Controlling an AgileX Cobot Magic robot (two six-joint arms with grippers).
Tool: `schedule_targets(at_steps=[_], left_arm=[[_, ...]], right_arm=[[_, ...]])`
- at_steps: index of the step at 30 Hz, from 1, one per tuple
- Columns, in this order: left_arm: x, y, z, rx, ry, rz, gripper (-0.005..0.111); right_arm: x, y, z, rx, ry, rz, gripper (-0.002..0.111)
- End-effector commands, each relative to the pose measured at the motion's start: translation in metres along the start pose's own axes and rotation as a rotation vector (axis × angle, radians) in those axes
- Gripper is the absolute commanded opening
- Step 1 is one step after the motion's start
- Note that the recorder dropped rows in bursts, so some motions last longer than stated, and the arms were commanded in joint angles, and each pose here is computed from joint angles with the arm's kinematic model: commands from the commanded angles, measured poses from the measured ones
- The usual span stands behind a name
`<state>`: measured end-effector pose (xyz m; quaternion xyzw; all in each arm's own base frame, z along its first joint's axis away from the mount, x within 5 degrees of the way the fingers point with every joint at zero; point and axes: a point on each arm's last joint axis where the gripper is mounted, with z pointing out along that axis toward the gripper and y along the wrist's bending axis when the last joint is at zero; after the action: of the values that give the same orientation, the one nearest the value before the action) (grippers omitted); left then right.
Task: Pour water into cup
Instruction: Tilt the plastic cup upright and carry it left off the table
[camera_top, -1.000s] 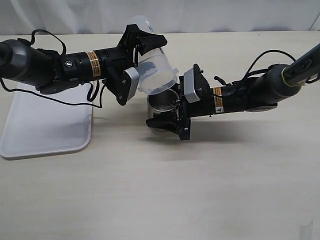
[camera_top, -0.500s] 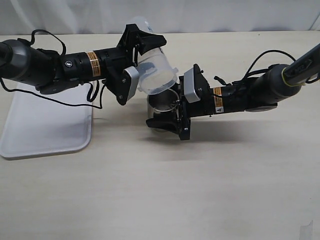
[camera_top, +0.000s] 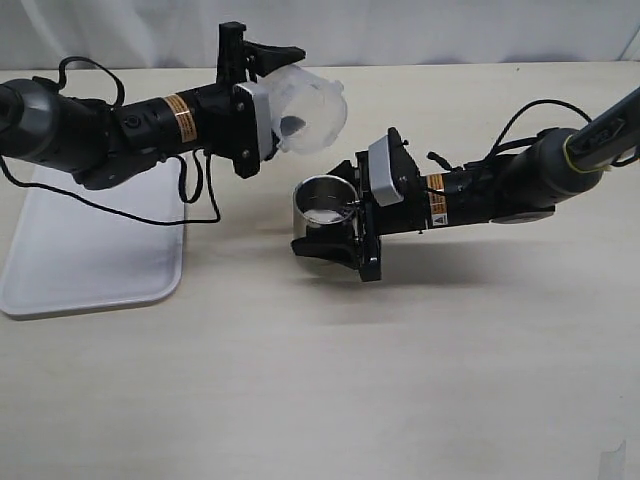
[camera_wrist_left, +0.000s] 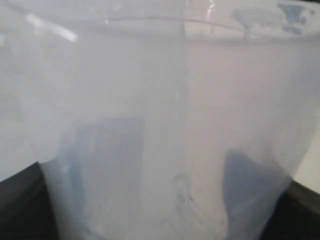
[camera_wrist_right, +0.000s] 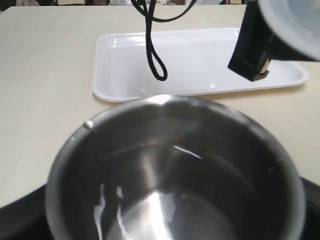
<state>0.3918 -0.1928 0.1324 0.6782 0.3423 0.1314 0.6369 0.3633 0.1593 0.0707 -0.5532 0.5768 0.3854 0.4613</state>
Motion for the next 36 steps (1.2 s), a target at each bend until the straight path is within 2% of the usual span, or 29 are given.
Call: schedule_targets(at_steps=[1,2,4,6,8,10,13,21,29,36], left_arm=[[0.014,0.013,-0.001,-0.132,0.114,-0.317,0.0],[0.019,0.017,-0.003,-0.158,0.132,-0.364,0.0],[0.041,0.033,-0.009,-0.229,0.126,-0.658,0.0],[0.065,0.052,-0.019,-0.314,0.113,-0.892,0.0],[0.089,0.066,-0.031,-0.389,0.127,-1.077,0.0],[0.113,0.075,-0.043,-0.437,0.186,-1.173,0.0],[0.142,0.076,-0.061,-0.492,0.248,-1.224,0.0],[0.198,0.051,-0.105,-0.611,0.377,-1.301,0.0],[0.231,0.027,-0.136,-0.676,0.427,-1.323,0.0],[0.245,0.005,-0.136,-0.648,0.492,-1.352,0.0]], right_arm=[[-0.008,-0.001,-0.002,-0.009,-0.048,-0.018,0.004],[-0.008,-0.001,-0.002,-0.009,-0.048,-0.018,0.004],[-0.008,-0.001,-0.002,-0.009,-0.048,-0.018,0.004],[-0.008,0.0,-0.002,-0.011,-0.047,-0.019,0.004],[-0.008,0.0,-0.002,-0.011,-0.047,-0.019,0.004],[-0.008,0.0,-0.002,-0.011,-0.047,-0.019,0.004],[-0.008,0.0,-0.002,-0.011,-0.047,-0.019,0.004],[-0.008,0.0,-0.002,-0.014,-0.045,-0.019,0.004],[-0.008,0.0,-0.002,-0.014,-0.045,-0.019,0.004],[-0.008,0.0,-0.002,-0.014,-0.045,-0.019,0.004]])
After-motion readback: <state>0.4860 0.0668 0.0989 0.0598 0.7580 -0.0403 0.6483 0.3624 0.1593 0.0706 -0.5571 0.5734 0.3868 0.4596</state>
